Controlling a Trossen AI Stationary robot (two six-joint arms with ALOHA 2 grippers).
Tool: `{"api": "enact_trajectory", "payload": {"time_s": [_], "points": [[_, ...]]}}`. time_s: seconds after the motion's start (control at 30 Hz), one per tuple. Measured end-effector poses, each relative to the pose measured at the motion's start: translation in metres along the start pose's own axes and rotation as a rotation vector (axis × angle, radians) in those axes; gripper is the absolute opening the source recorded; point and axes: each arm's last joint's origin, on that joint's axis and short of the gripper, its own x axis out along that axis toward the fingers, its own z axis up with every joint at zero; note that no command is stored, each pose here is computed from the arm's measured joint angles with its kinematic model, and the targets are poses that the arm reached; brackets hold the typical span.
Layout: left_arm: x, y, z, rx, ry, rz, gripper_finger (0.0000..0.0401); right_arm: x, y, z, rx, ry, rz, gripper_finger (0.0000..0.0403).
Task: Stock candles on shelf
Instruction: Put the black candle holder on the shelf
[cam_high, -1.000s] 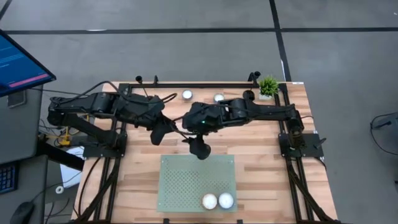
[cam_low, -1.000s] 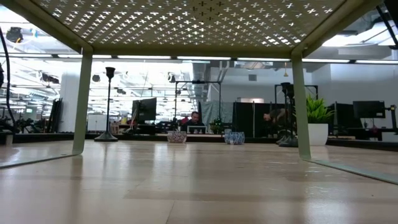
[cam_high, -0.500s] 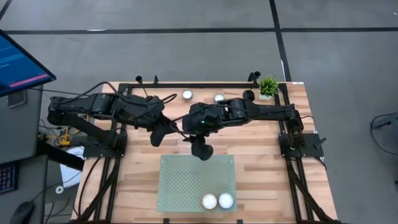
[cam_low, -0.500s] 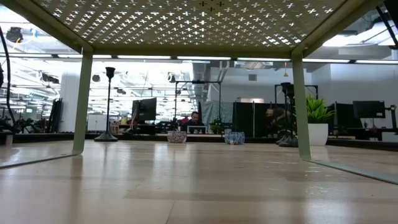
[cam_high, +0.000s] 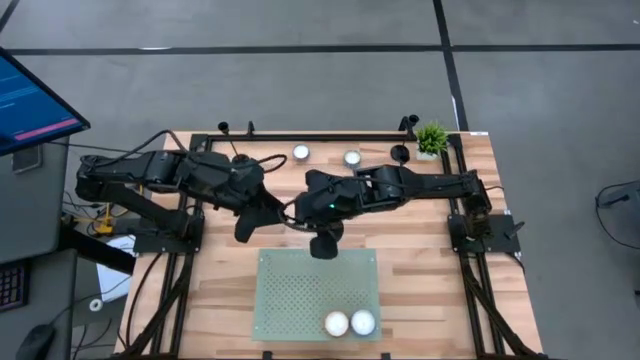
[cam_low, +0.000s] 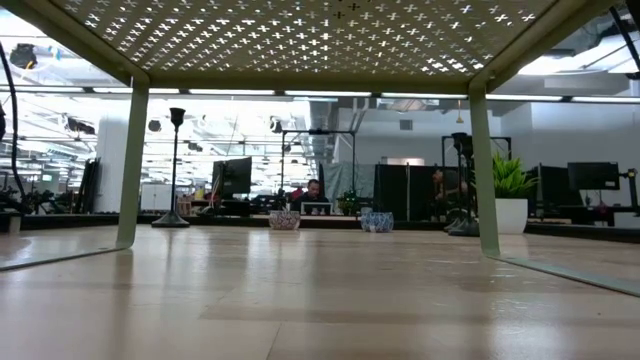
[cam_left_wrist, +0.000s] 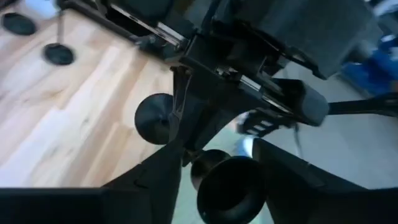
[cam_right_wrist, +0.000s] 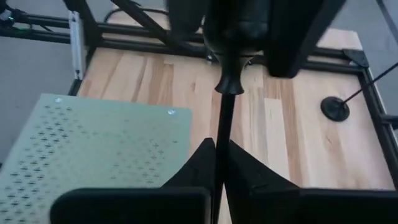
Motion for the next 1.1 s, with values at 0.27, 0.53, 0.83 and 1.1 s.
{"api": "enact_trajectory", "payload": {"time_s": [0.27,0.53,0.83,1.1], "points": [[-0.025,-0.005,0.006,-0.007,-0.074,-0.112,0.0239,-0.033,0.022,0.004,-0.015,-0.067,-0.092,0.0003],[-0.066,-0.008,0.014,0.037,-0.237,-0.21,0.0239,-0.037,0.06,0.026,-0.031,-0.321,-0.098,0.0001],[-0.112,-0.007,0.015,0.098,-0.405,-0.251,0.0227,-0.003,0.116,0.037,-0.072,-0.526,-0.04,0.0001],[-0.119,-0.009,0.018,0.126,-0.467,-0.276,0.0222,-0.001,0.144,0.035,-0.035,-0.606,-0.049,0.0]]}}
